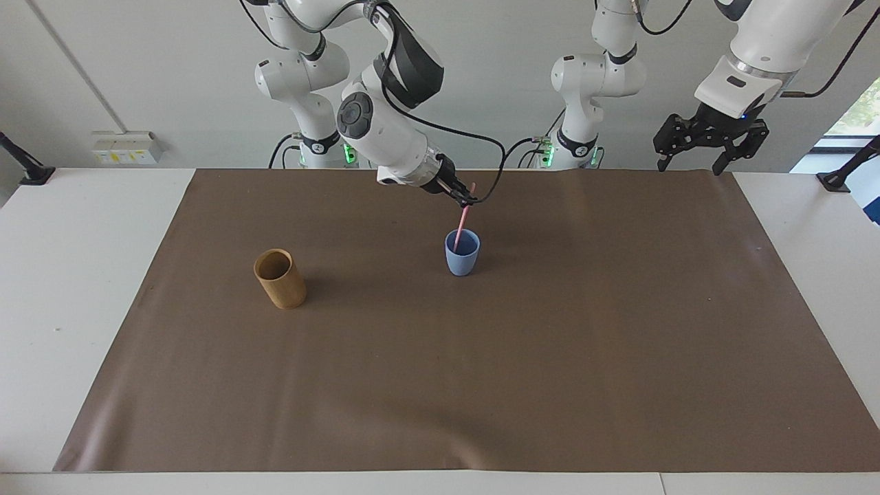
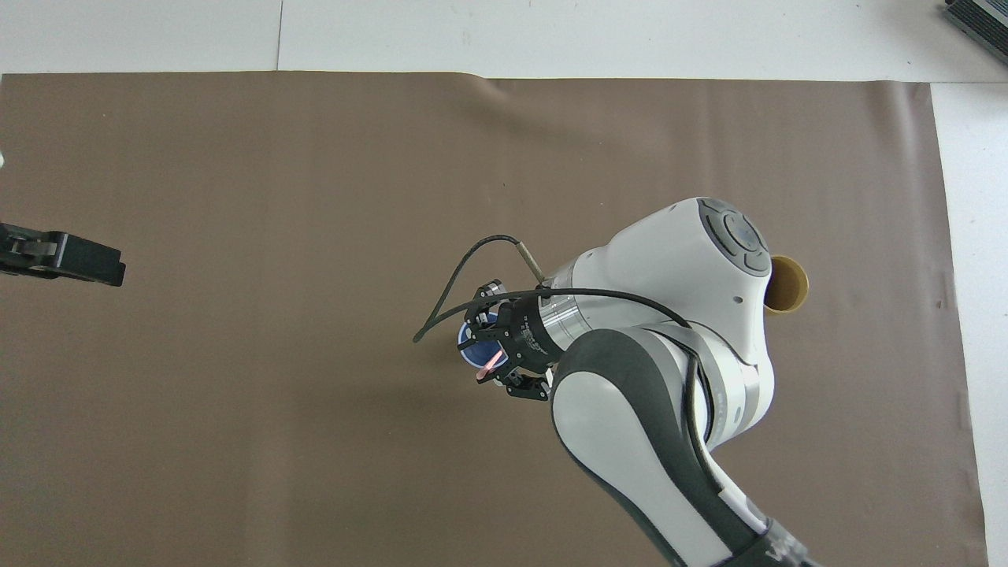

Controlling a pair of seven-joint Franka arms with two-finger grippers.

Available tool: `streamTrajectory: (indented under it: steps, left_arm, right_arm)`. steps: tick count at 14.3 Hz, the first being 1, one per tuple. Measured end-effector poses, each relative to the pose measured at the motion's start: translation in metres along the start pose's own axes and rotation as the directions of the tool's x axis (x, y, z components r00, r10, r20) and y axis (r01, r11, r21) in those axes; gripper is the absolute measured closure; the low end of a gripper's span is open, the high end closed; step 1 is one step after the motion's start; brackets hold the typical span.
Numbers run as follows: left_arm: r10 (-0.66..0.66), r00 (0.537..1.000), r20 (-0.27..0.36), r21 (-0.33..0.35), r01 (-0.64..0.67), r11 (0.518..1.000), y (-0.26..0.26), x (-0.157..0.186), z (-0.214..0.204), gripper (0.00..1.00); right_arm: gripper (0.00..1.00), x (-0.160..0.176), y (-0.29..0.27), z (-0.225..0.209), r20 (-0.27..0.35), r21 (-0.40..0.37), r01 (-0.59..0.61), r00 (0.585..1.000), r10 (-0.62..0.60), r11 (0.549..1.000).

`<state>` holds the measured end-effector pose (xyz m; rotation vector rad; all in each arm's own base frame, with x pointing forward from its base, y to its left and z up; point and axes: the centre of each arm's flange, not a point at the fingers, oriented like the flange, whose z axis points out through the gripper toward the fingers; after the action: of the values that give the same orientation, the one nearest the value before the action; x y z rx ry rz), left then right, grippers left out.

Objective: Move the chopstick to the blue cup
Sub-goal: 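Lower the stick into the blue cup and open the right gripper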

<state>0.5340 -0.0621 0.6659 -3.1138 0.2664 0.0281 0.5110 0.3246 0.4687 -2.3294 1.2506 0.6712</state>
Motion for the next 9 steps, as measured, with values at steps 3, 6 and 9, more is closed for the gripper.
streamTrajectory:
  steps: [3,6,9]
  left_arm:
    - [0.0,1.0,0.0,0.0,0.0,1.0,0.0,0.0,0.0,0.0]
    - [0.0,1.0,0.0,0.0,0.0,1.0,0.0,0.0,0.0,0.0]
    - [0.0,1.0,0.0,0.0,0.0,1.0,0.0,0.0,0.0,0.0]
  right_arm:
    - [0.1,0.013,-0.004,-0.023,-0.063,0.014,0.06,0.996,-0.059,0.998]
    - [0.0,0.012,-0.005,-0.041,-0.19,-0.022,0.151,0.97,-0.152,0.988]
    - [0.0,0.012,-0.003,-0.067,-0.332,-0.093,0.288,0.894,-0.302,0.953]
